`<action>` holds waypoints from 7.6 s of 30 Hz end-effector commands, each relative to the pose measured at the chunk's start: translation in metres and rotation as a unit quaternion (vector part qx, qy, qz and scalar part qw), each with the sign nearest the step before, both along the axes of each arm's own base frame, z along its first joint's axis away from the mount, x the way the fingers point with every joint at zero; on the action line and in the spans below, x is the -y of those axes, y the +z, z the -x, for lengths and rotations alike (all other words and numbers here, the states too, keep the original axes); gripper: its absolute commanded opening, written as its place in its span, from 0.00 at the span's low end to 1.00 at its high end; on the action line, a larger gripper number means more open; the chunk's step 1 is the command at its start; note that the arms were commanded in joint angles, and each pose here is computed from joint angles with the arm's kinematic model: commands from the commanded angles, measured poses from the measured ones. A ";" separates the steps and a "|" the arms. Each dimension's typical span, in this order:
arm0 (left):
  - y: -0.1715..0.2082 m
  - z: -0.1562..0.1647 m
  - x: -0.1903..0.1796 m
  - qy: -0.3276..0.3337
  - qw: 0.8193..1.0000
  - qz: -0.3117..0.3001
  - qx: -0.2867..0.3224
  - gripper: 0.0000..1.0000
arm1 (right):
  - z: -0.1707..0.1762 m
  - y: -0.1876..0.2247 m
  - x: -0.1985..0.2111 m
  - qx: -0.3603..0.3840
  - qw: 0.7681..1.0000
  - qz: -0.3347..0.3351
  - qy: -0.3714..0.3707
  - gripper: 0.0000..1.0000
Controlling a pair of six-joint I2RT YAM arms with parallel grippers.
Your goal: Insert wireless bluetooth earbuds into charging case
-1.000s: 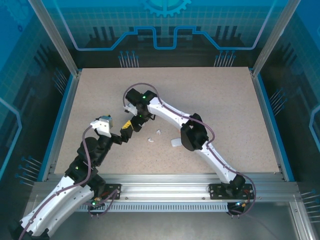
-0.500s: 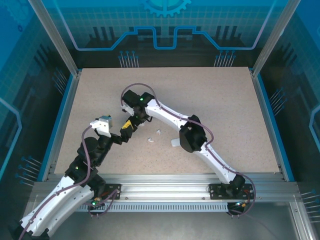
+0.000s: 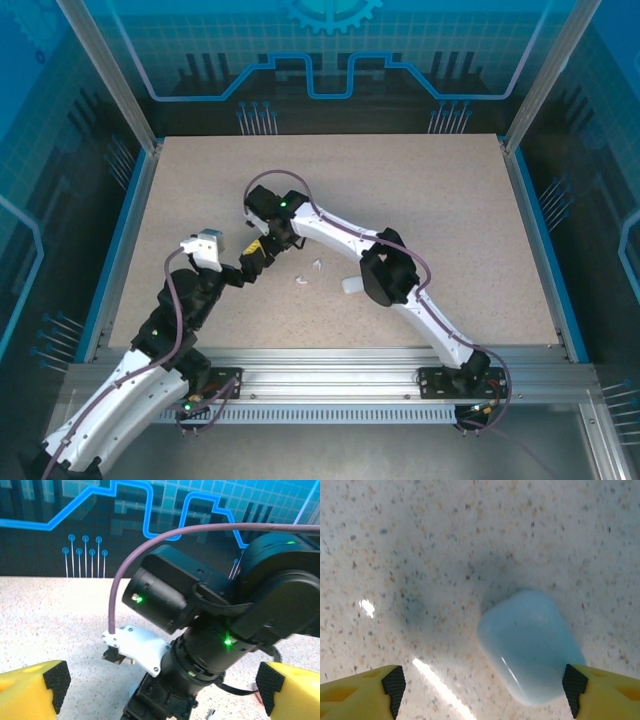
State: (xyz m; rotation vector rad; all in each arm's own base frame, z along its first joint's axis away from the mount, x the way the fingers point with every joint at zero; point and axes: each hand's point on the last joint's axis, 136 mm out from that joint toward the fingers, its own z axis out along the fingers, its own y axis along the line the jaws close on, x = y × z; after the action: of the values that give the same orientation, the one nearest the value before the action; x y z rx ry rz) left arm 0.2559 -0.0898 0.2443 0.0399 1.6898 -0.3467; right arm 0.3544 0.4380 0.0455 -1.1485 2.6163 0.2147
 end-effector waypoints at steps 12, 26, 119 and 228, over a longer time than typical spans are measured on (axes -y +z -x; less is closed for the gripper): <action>0.008 -0.027 -0.037 0.017 0.990 0.127 -0.061 0.98 | -0.021 0.005 -0.008 0.008 0.999 -0.025 -0.028 0.86; -0.004 -0.035 -0.049 0.025 0.983 0.158 -0.087 0.97 | 0.003 -0.016 -0.005 -0.026 0.999 0.012 -0.028 0.85; 0.005 -0.017 -0.048 0.018 0.987 0.137 -0.087 0.98 | -0.011 -0.044 0.023 0.037 0.956 -0.023 -0.289 0.47; -0.045 -0.009 0.144 -0.437 0.786 0.237 -0.368 0.19 | 0.078 0.143 0.102 0.171 0.948 -0.251 0.095 0.69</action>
State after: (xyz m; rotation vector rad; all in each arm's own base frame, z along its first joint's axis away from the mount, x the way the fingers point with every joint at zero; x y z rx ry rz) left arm 0.2677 -0.2296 0.1695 0.2151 2.3210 -1.6984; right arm 0.2745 0.3444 0.1603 -1.1886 2.0229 0.5659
